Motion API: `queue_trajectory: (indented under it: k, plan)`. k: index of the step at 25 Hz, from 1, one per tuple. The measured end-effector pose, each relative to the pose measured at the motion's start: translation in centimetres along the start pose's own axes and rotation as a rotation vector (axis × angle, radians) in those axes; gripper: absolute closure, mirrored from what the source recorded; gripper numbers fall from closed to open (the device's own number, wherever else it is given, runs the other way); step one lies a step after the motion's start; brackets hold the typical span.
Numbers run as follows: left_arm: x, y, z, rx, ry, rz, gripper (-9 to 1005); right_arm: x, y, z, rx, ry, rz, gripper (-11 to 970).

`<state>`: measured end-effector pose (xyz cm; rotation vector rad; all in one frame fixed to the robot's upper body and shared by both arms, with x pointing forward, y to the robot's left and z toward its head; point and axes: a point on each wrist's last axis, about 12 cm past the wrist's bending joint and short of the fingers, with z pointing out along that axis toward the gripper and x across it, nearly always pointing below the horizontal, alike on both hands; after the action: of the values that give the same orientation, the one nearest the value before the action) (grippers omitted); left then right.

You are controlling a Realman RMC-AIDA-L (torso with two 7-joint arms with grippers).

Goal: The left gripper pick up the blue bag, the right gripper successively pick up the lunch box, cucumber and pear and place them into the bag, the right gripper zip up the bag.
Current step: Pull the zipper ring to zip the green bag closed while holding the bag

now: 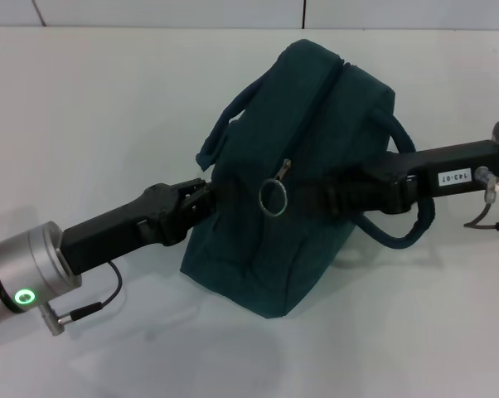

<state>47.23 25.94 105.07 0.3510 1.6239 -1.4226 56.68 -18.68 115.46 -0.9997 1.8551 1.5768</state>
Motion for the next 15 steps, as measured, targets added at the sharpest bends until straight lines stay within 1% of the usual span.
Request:
queue_trajectory:
  k: [6, 11, 15]
  plan:
    - [0.01, -0.02, 0.01, 0.002, 0.001, 0.000, 948, 0.30, -0.32, 0.27, 0.019, 0.016, 0.009, 626]
    - [0.02, -0.05, 0.01, 0.004, 0.001, 0.000, 948, 0.65, -0.90, 0.17, 0.083, 0.066, -0.015, 625]
    - [-0.02, -0.12, -0.01, 0.011, -0.002, 0.000, 948, 0.81, -0.82, -0.17, 0.090, 0.060, -0.039, 624]
